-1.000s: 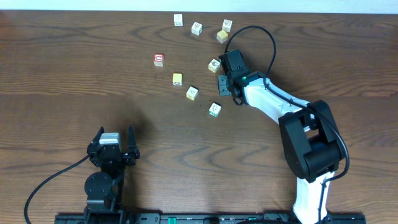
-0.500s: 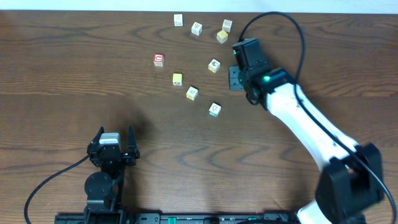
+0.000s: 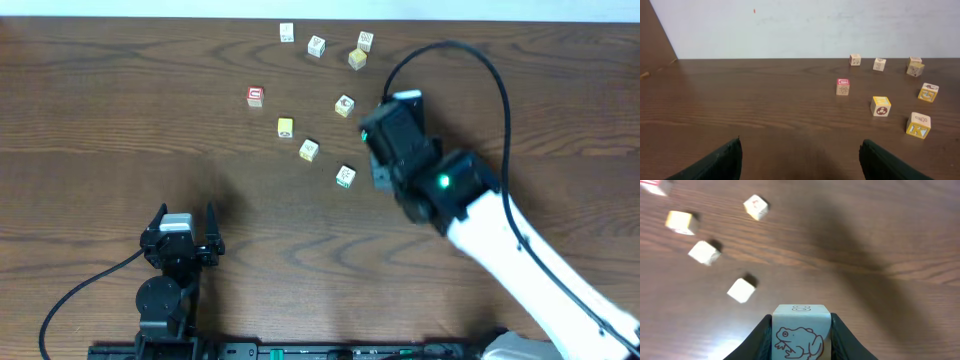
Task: Lift 5 blocks
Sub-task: 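Lift the frog block and carry it back toward the right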
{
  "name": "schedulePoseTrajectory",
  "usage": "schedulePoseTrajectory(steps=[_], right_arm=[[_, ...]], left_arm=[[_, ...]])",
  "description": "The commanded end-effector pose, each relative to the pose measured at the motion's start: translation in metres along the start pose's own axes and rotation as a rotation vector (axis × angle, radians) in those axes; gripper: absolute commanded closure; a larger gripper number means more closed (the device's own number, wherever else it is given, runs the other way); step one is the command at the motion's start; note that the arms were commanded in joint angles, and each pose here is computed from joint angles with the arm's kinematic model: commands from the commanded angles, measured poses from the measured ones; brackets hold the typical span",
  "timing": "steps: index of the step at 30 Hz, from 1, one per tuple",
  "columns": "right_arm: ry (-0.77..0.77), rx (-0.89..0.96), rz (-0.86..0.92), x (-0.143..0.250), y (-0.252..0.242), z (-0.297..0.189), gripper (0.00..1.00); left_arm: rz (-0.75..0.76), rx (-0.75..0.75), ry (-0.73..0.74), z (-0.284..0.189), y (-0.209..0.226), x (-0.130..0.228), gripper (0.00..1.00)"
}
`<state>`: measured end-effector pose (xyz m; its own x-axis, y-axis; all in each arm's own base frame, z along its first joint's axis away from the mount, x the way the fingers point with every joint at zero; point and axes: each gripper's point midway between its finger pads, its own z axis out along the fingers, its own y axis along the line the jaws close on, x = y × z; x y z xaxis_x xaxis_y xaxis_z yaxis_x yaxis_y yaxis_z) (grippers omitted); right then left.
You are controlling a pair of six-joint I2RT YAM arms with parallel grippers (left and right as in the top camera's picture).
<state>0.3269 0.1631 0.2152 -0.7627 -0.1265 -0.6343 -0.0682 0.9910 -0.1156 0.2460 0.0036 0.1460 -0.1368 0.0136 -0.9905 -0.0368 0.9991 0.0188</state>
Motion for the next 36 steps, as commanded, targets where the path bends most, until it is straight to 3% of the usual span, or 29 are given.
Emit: schedulePoseTrajectory(steps=[1,8,15,20,36], right_arm=[[-0.107,0.028,0.020,-0.001,-0.003,-0.036,0.99],[-0.134,0.030,0.074,0.025,-0.025,-0.060,0.99],[-0.053,0.019,0.202,0.086,-0.040,-0.039,0.99],[0.040,-0.039,0.210,0.123,-0.022,-0.010,0.99],[0.135,-0.152,0.229,0.149,0.042,0.063,0.93]], left_arm=[[-0.002,-0.007,0.057,0.001,0.001,0.018,0.25],[-0.003,-0.007,0.057,0.001,0.001,0.018,0.25],[-0.002,-0.007,0.057,0.001,0.001,0.018,0.25],[-0.002,-0.007,0.057,0.001,0.001,0.018,0.25],[-0.003,-0.007,0.057,0.001,0.001,0.018,0.25]])
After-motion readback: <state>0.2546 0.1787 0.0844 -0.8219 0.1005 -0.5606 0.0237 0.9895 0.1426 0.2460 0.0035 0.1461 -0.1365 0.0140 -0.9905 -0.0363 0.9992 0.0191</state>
